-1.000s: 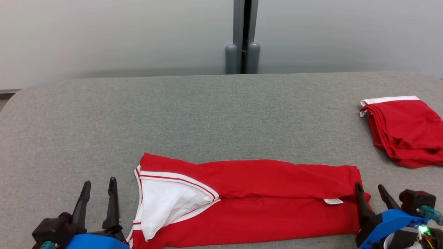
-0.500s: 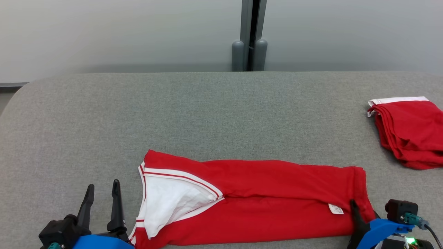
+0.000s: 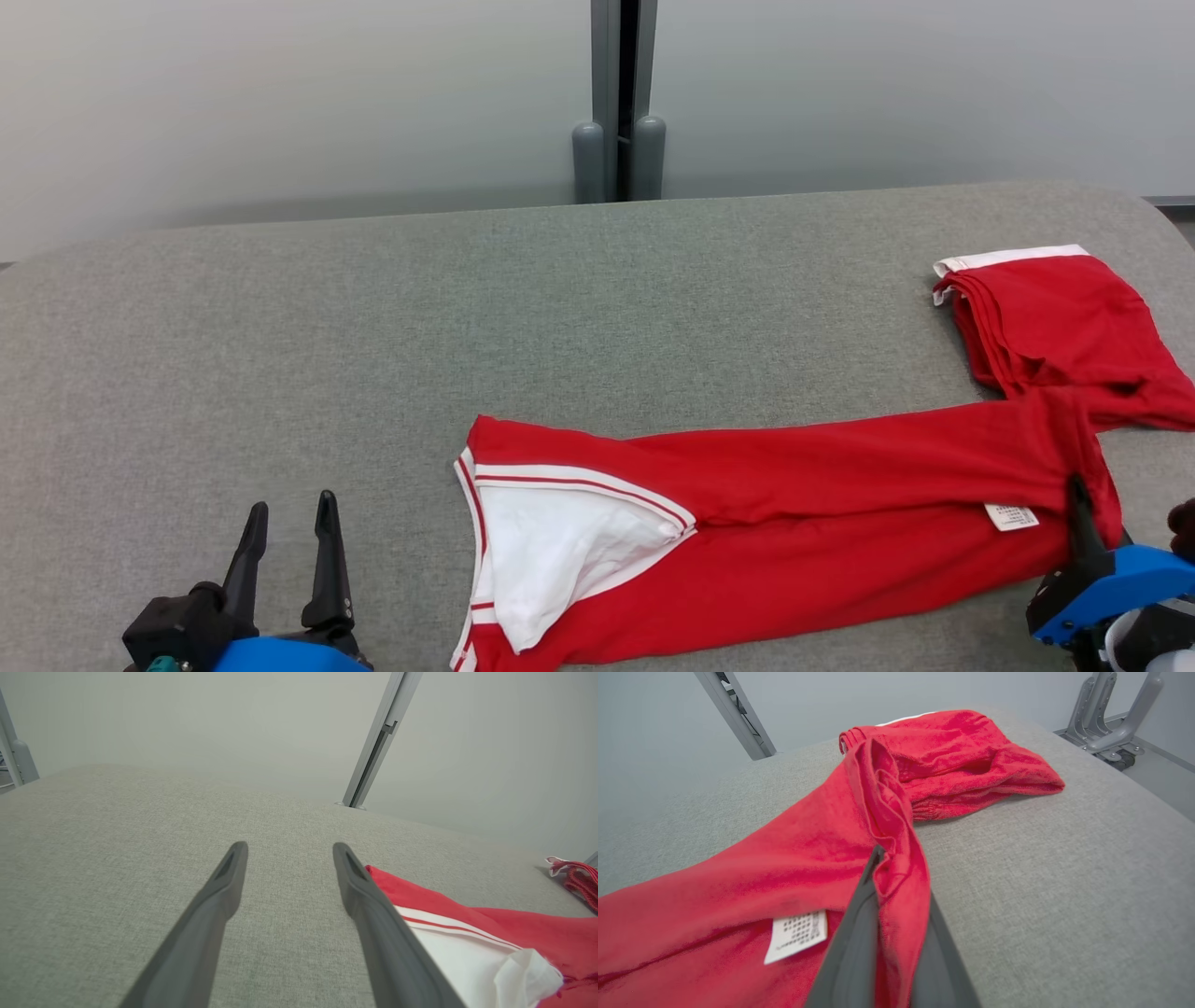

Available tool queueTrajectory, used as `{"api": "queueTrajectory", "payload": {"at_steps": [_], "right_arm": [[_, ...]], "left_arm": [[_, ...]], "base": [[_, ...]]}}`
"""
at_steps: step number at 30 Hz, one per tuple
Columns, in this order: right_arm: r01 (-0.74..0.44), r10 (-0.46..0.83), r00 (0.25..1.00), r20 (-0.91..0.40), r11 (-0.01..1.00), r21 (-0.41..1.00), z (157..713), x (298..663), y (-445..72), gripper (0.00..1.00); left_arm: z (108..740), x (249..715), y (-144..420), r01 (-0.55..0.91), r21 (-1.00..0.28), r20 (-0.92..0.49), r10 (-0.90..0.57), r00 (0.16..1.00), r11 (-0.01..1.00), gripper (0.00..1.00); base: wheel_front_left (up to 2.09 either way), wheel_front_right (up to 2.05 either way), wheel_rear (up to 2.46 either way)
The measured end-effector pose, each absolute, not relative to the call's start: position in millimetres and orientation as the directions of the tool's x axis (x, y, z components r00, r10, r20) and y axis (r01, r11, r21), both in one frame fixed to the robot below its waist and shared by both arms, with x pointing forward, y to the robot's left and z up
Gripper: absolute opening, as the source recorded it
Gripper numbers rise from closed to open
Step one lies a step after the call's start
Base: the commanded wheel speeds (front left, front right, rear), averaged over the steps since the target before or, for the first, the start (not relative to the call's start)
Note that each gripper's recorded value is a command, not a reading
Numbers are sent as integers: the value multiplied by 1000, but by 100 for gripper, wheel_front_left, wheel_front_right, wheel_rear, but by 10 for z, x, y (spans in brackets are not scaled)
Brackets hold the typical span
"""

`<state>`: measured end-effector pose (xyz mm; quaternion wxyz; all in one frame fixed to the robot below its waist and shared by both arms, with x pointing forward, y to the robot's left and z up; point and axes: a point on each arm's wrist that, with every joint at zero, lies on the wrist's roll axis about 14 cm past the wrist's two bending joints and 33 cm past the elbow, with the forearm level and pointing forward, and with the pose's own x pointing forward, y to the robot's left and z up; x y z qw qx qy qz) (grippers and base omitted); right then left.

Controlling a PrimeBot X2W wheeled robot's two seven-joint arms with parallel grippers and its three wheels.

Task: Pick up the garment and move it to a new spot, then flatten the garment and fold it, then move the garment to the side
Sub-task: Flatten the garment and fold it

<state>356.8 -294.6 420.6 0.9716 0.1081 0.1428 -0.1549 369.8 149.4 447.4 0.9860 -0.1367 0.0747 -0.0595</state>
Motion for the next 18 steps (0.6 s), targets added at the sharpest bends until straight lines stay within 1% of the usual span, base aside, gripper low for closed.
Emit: {"api": "queueTrajectory", "payload": {"at_steps": [2,4,7,9,13,16,18], "right_arm": [[353,-291,906,-306,919,173,4256,3511,-3026,0],[349,-288,910,-298,921,175,4320,3512,-3027,0],[297,-232,931,-281,930,217,4433,3612,-2856,0],[231,-160,950,-269,938,258,4496,3702,-2618,0],[49,39,972,-233,931,361,4603,3849,-1958,0],[-76,176,965,-193,896,437,4687,3893,-1478,0],[-153,269,946,-179,861,486,4705,3876,-1149,0]], "left_arm": [[4468,3702,1471,105,-280,-132,-147,980,954,100],[4462,3702,1450,110,-279,-133,-152,979,954,100],[4444,3697,1441,113,-276,-139,-156,978,954,100],[4445,3700,1444,114,-275,-137,-156,978,955,100],[4497,3701,1510,100,-273,-121,-138,983,957,100],[4515,3675,1586,81,-271,-117,-116,986,959,100],[4523,3651,1623,72,-270,-115,-106,988,960,100]], "base": [[0,0,0],[0,0,0],[0,0,0],[0,0,0],[0,0,0],[0,0,0],[0,0,0]]}}
